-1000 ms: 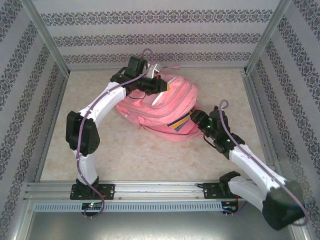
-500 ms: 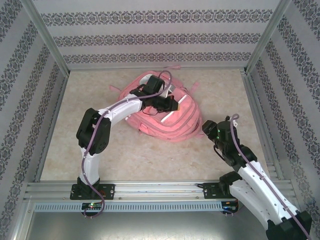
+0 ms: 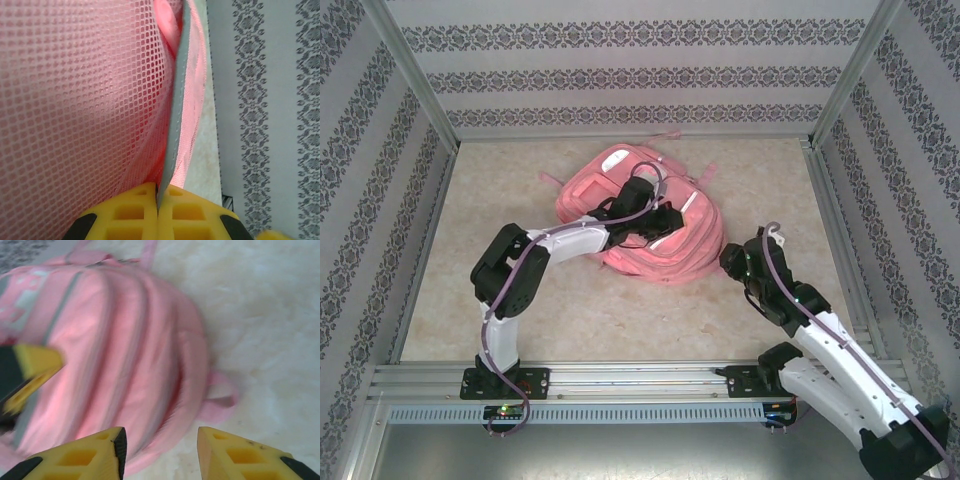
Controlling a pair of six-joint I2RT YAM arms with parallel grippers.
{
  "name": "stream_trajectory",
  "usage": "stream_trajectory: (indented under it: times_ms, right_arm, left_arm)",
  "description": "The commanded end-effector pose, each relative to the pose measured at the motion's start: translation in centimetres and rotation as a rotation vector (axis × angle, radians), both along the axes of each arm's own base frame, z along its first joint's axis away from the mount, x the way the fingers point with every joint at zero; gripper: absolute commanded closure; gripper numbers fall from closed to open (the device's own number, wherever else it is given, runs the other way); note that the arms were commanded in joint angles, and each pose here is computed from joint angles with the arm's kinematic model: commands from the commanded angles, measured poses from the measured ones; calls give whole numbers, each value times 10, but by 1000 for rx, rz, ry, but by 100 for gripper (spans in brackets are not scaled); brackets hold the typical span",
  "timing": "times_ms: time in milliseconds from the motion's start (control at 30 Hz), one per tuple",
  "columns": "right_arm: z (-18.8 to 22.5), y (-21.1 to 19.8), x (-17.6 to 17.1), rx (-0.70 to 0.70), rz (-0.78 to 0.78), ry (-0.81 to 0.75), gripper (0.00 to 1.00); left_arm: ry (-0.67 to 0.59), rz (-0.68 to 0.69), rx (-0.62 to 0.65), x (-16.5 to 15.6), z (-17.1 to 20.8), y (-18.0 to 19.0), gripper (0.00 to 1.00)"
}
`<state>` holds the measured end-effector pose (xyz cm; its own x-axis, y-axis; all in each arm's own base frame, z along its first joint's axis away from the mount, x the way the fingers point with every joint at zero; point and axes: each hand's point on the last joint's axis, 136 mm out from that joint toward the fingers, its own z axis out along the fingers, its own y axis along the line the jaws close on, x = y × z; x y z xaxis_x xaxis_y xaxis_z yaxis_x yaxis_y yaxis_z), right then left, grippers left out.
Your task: Pack books, pencil case, and school supplies into a backpack
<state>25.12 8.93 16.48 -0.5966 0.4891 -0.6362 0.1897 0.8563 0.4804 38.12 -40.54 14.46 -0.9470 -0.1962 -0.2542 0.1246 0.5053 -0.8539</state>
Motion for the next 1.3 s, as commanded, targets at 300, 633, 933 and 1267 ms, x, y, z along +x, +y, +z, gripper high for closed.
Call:
stream_trajectory:
  times_ms: [300, 633, 933, 1267]
  right_arm:
    - [15, 98, -23, -92, 398, -163, 58]
    - [-22, 195, -34, -128, 615, -367, 54]
    - [-69, 249, -19, 8, 567, -330, 45]
    - [-115, 248, -1, 16, 436, -258, 46]
  left_arm:
    - [-174, -43, -187, 9, 88, -19, 54]
    - [-297, 140, -34, -24, 134, 118, 37]
    - [-354, 282, -8, -50, 154, 204, 33]
    - [-337, 299, -77, -49, 141, 223, 33]
